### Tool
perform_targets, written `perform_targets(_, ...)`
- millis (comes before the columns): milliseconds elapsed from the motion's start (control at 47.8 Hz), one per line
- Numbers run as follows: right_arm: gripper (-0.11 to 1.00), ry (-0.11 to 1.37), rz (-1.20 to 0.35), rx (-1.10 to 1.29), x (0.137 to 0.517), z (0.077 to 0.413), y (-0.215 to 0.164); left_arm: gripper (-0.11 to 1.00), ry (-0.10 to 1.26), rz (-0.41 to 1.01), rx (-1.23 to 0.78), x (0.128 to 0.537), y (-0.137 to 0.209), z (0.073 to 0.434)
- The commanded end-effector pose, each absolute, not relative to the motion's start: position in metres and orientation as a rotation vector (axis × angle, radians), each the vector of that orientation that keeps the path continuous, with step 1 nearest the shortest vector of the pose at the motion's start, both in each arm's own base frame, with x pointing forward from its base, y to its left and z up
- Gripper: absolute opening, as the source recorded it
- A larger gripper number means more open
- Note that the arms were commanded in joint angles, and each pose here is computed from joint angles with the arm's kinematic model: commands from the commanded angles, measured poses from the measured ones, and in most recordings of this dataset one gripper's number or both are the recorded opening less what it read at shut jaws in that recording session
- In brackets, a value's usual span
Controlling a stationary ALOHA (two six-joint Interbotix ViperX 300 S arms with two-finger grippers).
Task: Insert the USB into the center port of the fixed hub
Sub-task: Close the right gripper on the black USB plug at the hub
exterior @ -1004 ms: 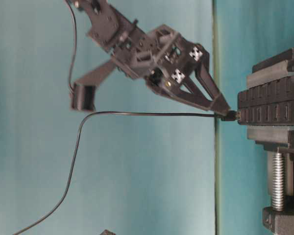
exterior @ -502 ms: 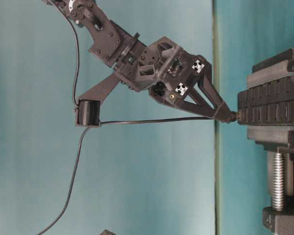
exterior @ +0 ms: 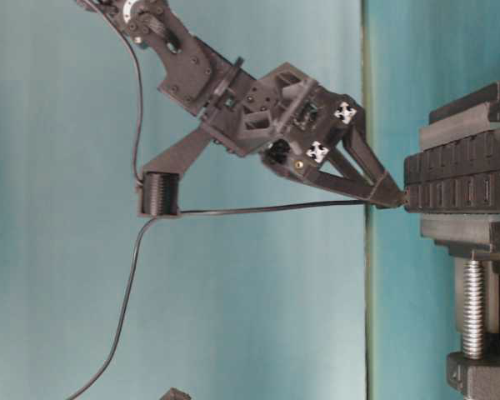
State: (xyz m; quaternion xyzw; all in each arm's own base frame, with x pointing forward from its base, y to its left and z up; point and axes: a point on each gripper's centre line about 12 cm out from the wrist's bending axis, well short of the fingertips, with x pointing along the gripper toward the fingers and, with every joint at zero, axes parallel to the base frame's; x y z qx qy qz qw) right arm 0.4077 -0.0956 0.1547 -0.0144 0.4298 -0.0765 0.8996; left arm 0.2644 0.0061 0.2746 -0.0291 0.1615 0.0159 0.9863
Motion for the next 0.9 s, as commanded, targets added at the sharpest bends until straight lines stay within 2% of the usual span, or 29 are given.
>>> perform_targets(0,0.65,0.844,-0.165,-0.034,0.414,0.169,-0.098,0.00,0.289,0.033,-0.058,0.268,0.007,0.286)
perform_targets(439,0.13,0.805,-0.168,-0.015,0.415,0.175,-0.094,0.00,0.284,0.032,-0.066,0.269,0.006,0.287)
perform_targets(544,0.10,0.804,-0.164,-0.017,0.415,0.176,-0.092,0.00,0.284,0.032,-0.066,0.269,0.006,0.287)
perform_targets(879,0.10,0.756,-0.169,0.019,0.411,0.194,-0.084,0.00,0.277,0.032,-0.066,0.269,0.006,0.287)
